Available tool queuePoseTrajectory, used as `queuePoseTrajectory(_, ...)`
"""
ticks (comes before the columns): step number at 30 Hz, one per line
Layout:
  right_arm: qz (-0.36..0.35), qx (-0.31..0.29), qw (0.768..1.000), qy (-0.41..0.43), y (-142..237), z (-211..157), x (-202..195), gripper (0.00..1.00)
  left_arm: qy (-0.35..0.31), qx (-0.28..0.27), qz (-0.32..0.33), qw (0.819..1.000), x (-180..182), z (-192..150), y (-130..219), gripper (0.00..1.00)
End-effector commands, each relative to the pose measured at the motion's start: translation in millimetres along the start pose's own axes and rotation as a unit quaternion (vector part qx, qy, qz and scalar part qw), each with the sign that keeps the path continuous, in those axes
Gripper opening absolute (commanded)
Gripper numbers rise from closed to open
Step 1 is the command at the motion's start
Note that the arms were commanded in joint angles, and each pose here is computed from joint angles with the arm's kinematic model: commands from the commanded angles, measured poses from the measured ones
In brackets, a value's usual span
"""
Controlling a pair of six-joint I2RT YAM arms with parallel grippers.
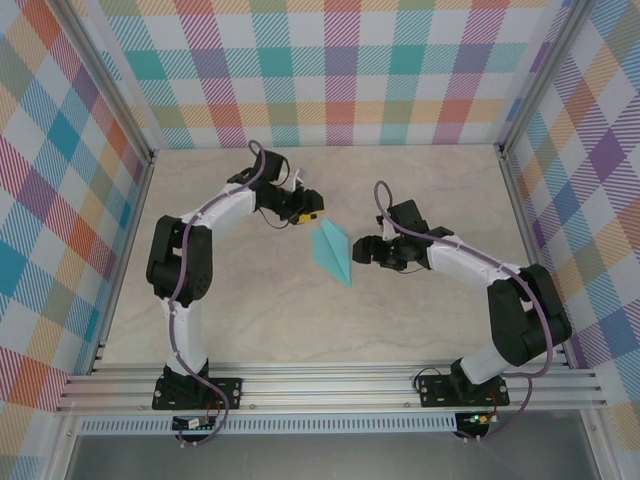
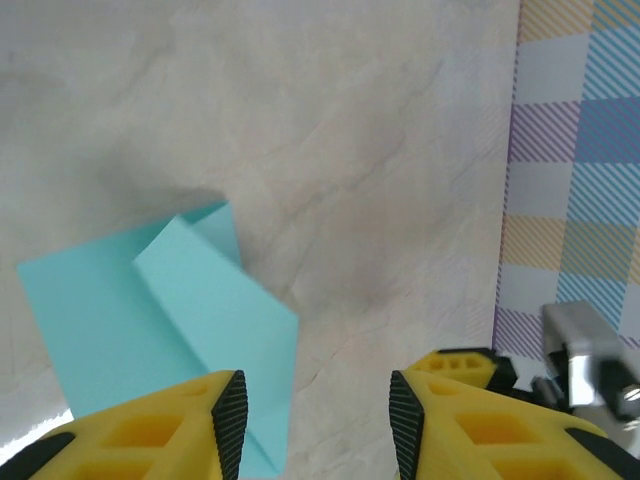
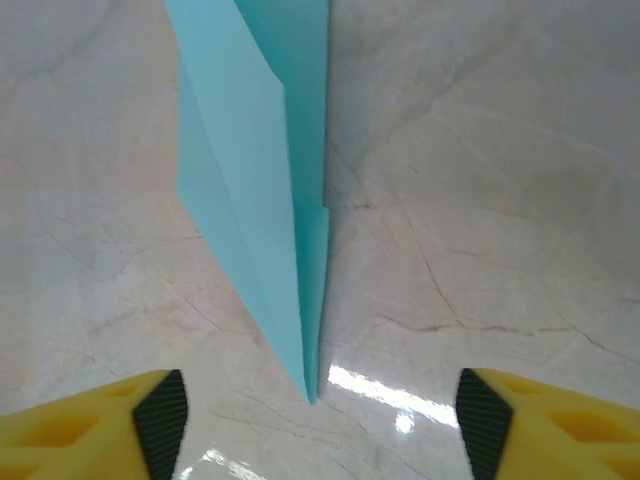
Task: Fold a paper plane with a square sheet of paper (fold left side to right side)
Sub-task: Turn over the paper at the center of the table.
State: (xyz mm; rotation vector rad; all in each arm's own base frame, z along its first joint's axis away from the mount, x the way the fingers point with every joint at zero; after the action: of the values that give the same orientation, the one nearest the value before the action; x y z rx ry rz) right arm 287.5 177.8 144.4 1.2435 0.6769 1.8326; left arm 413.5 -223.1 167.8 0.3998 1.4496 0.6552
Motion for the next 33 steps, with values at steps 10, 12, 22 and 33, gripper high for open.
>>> queuePoseTrajectory(10, 0.049, -0.062, 0.997, 0.007, 10.5, 19.7, 12.4, 0.85, 0.026, 0.048, -0.044, 0.998, 20.0, -31.6, -61.4, 0.42)
queuePoseTrajectory(12, 0.045, -0.059, 0.997, 0.006, 10.3, 17.8, 10.6, 0.85, 0.026, 0.055, -0.041, 0.997, 19.7, -32.3, -67.4, 0.41)
queuePoseTrajectory(22, 0.041, -0.061, 0.997, 0.001, 12.2, 17.6, 6.8, 0.84, 0.028, 0.077, -0.009, 0.997, 28.7, -48.8, -79.7, 0.43)
queuePoseTrajectory(33, 0.041, -0.060, 0.997, -0.003, 12.2, 17.2, 4.7, 0.84, 0.031, 0.098, -0.011, 0.995, 31.0, -67.8, -100.4, 0.33)
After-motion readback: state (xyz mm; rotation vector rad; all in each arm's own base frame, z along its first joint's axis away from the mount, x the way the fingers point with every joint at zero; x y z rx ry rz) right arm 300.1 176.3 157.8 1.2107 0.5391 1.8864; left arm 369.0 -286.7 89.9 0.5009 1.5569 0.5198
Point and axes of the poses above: each hand's point on the last joint's axis, 136 mm out from that joint toward the fingers, its own y axis back along the fingers, its own x axis along the line the jaws close on, z = x × y, the point moved 7 cm from there along y, back along the fingers, and after that the axes turned 4 degrees about y, right-handed, at the moved point
